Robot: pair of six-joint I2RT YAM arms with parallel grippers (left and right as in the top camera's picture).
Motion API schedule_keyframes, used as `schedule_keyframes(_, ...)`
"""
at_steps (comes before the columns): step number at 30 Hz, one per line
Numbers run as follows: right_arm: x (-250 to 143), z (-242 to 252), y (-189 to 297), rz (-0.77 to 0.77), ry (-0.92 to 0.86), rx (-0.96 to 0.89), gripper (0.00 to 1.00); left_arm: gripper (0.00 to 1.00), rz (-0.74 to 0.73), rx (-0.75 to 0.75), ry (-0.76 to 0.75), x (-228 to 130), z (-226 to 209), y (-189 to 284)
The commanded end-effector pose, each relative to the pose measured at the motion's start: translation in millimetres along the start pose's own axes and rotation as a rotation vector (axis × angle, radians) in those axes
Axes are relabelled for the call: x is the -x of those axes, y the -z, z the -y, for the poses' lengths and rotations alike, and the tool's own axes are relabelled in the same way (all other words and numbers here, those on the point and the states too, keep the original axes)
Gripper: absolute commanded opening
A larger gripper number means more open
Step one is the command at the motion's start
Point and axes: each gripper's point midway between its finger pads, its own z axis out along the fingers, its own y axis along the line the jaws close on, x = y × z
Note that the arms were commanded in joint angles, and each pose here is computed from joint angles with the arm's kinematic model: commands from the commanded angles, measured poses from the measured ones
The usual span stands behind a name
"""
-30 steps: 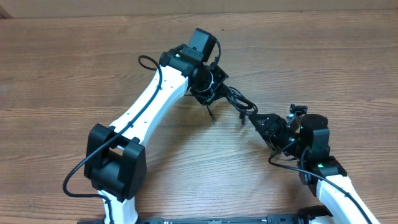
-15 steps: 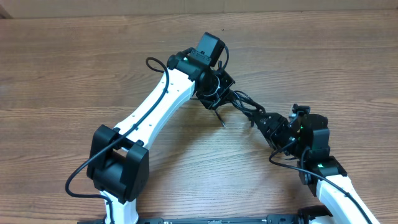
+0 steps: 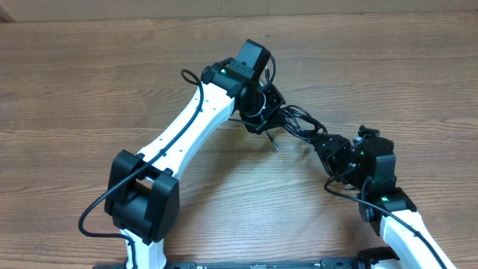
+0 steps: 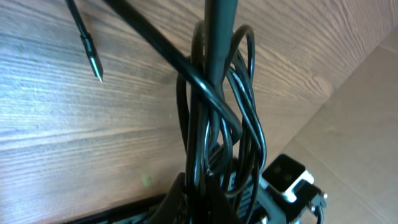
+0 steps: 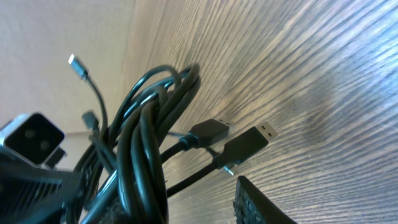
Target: Untangle cables
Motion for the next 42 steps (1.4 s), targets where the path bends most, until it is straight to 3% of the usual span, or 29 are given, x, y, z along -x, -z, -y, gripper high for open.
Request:
schedule_keyframes(1, 15, 1, 1, 0.085, -0.016, -0.02, 0.37, 0.04, -0.132, -0.042, -0.065, -27, 7, -3)
schedule_keyframes(6, 20, 3, 2, 0.112, -0.016, -0.031, 0.25, 0.04, -0.192, -0.063, -0.095, -38, 9, -1)
schedule_keyframes(10, 18, 7, 2, 0.104, -0.006, -0.049, 0.05, 0.04, -0.204, -0.052, -0.092, -40, 5, -1)
schedule_keyframes(22, 0, 28, 3, 0.016, 0.066, -0.129, 0.04, 0.04, 0.076, -0.028, -0.011, 51, -16, 29)
schedule_keyframes(24, -4, 23, 2, -0.01, 0.068, -0.103, 0.04, 0.2, 0.092, -0.029, 0.003, 58, -20, 34)
schedule_keyframes(25, -5, 22, 2, -0.014, 0.069, -0.097, 0.04, 0.34, 0.094, -0.03, 0.0, 60, -20, 35)
schedule_keyframes(27, -5, 21, 2, -0.018, 0.07, -0.091, 0.04, 0.88, 0.094, -0.029, -0.023, 59, -20, 35)
schedule_keyframes(28, -5, 21, 2, -0.018, 0.07, -0.09, 0.04, 1.0, 0.089, -0.028, -0.038, 58, -20, 34)
schedule_keyframes(36, -3, 18, 2, -0.009, 0.075, -0.08, 0.04, 1.0, -0.024, 0.025, -0.056, 18, -24, 18)
schedule_keyframes(42, -3, 17, 2, -0.007, 0.076, -0.077, 0.04, 1.0, -0.072, 0.094, 0.037, -12, -28, 4)
